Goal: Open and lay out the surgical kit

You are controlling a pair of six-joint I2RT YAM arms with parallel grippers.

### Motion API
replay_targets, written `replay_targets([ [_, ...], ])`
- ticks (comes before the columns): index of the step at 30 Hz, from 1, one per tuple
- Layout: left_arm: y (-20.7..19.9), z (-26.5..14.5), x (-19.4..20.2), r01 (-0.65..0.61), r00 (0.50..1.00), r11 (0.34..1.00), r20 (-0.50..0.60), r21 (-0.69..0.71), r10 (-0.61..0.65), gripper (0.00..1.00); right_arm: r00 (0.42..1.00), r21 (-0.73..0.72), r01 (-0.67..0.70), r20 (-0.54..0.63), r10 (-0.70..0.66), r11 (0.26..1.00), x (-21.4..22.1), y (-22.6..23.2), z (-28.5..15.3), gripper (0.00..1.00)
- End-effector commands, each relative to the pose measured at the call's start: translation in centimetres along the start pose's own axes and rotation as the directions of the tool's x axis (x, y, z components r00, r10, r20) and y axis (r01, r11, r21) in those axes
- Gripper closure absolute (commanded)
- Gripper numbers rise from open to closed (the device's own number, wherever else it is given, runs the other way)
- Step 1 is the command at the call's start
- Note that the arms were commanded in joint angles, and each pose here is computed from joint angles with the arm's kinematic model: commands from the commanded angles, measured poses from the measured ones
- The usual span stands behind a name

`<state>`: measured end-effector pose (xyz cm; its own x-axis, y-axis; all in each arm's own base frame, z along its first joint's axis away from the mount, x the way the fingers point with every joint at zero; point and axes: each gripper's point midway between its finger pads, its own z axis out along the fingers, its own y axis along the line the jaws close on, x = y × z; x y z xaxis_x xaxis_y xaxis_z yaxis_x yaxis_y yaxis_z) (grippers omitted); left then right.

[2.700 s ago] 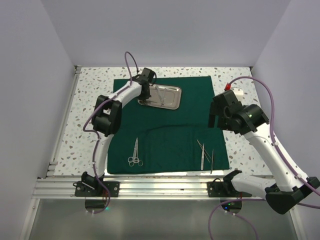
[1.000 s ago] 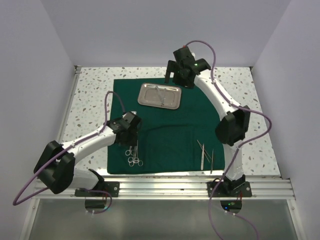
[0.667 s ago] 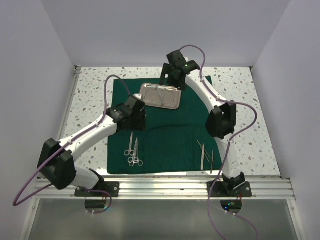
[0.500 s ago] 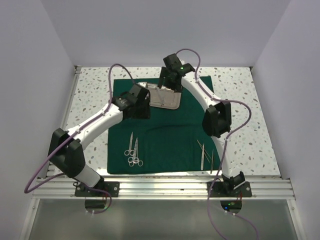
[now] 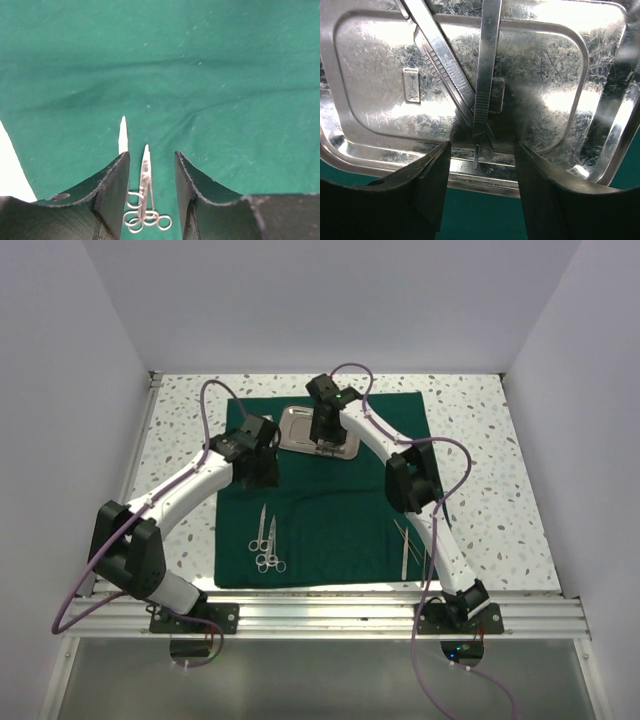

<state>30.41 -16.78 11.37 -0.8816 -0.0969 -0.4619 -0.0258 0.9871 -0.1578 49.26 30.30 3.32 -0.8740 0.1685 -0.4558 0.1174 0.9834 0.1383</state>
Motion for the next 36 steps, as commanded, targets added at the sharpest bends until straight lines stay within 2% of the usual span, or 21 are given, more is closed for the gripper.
replay_targets([
  [1, 0.2, -1.8, -0.3, 0.004, 0.999, 1.0, 0.038, 0.029, -0.005, 0.56, 1.0, 0.011, -0.006, 0.015, 0.006, 1.0, 0.0, 0.5, -0.4, 0.47],
  [6, 1.6, -3.0, -0.1, 0.007, 0.998, 1.0, 0.07, 0.002, -0.007, 0.57, 1.0, 0.037, 0.011, -0.005, -0.01, 0.999, 1.3, 0.5, 0.4, 0.55],
  [13, 3.0, -3.9, 0.4, 0.006, 0.996, 1.0, 0.084, -0.03, -0.003, 0.57, 0.999, 0.07, 0.01, -0.039, -0.007, 0.998, 2.8, 0.1, 1.4, 0.75],
  [21, 4.0, -4.4, 0.9, -0.009, 0.996, 0.999, 0.09, -0.052, 0.014, 0.57, 0.996, 0.098, 0.038, -0.085, -0.03, 0.994, 4.9, -0.3, 2.4, 0.89],
  [24, 4.2, -4.3, 0.9, -0.016, 0.996, 0.998, 0.089, -0.055, 0.021, 0.57, 0.995, 0.115, 0.045, -0.096, -0.034, 0.992, 5.2, -0.8, 2.4, 1.0],
  [36, 3.7, -4.4, -0.1, -0.045, 0.992, 0.998, 0.114, -0.032, 0.048, 0.58, 1.0, 0.081, 0.025, -0.012, -0.024, 0.996, 2.0, -0.1, -2.5, 1.0],
])
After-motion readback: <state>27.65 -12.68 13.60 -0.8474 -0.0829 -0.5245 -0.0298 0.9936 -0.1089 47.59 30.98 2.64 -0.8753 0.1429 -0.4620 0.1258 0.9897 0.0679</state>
